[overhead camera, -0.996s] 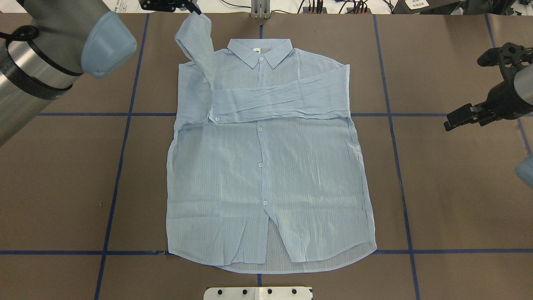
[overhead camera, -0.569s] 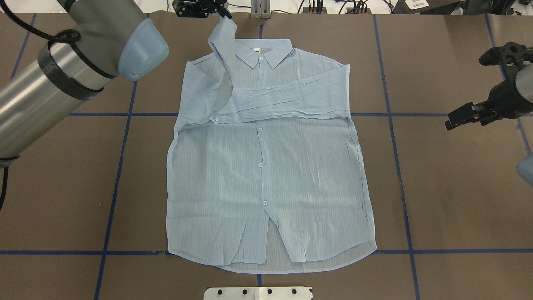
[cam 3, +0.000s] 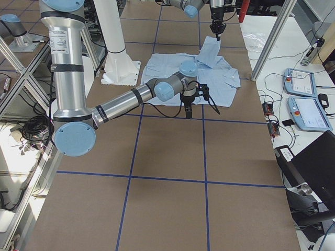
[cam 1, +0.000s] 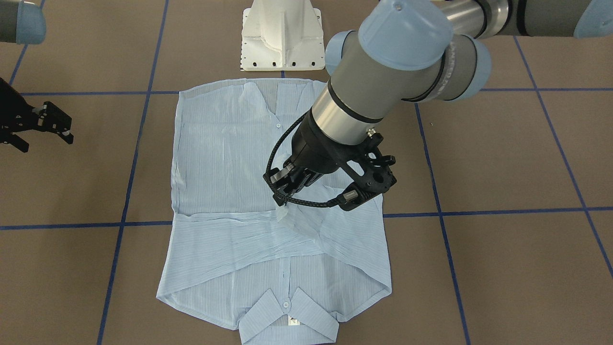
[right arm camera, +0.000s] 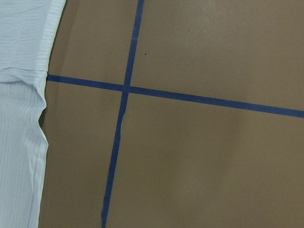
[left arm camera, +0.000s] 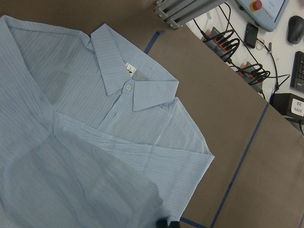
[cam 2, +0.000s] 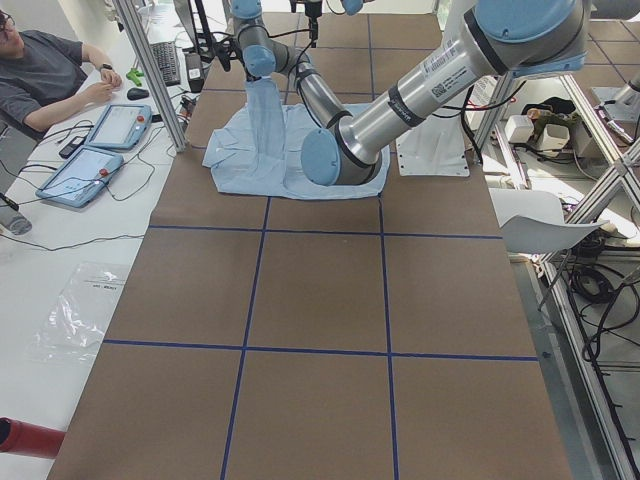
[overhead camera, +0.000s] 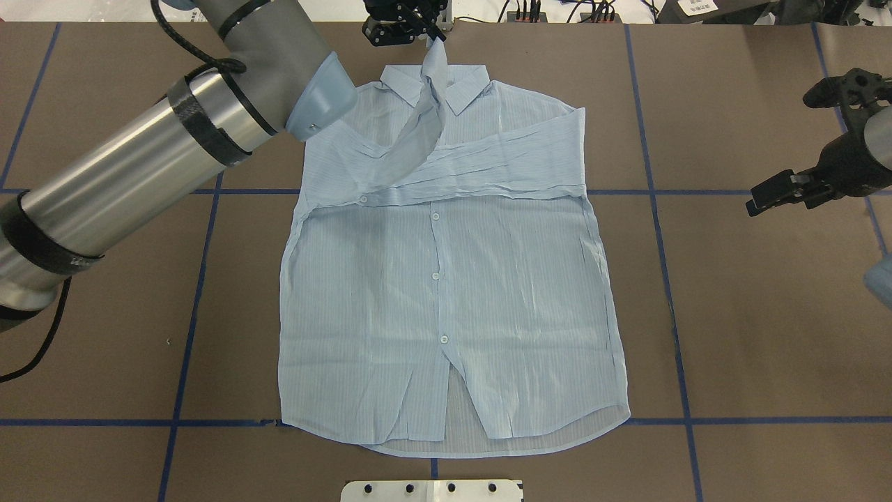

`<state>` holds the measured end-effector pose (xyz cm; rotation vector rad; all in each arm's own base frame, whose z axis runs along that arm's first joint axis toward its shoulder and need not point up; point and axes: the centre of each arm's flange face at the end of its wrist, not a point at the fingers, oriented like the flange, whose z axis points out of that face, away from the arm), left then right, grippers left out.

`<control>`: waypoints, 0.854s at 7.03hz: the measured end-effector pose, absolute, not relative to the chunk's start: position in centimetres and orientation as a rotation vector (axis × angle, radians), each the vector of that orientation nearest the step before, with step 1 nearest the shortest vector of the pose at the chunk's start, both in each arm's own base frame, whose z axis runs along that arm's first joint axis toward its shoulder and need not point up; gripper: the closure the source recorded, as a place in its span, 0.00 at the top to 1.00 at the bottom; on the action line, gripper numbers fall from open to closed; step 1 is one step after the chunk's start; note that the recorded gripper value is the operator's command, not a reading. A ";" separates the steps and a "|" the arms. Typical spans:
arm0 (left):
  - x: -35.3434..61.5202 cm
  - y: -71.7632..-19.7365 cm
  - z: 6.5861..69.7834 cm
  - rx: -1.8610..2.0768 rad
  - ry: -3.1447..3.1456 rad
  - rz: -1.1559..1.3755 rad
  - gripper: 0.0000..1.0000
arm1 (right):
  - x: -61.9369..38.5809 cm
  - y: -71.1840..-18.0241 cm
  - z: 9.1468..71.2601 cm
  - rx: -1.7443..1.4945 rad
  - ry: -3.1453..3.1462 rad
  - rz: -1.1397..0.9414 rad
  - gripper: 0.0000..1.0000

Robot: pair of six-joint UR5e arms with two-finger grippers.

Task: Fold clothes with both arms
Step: 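Carry the sleeve with the left gripper across the shirt toward the collar, then release the sleeve with the left gripper while the right gripper moves toward the hem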

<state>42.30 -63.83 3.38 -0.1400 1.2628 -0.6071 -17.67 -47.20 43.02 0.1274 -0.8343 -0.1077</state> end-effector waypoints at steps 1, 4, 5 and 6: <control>45.3 -63.3 3.9 -0.132 1.261 -0.640 0.00 | -17.7 -47.2 43.1 0.125 -0.833 -0.107 1.00; 56.0 -59.7 6.1 -0.116 1.242 -0.698 0.00 | -17.7 -47.2 43.5 0.121 -0.829 -0.104 1.00; 60.1 -57.5 7.2 -0.099 1.235 -0.703 0.00 | -17.7 -47.3 43.5 0.120 -0.829 -0.104 1.00; 63.8 -55.6 8.4 -0.087 1.234 -0.707 0.42 | -17.8 -47.4 43.5 0.119 -0.829 -0.104 1.00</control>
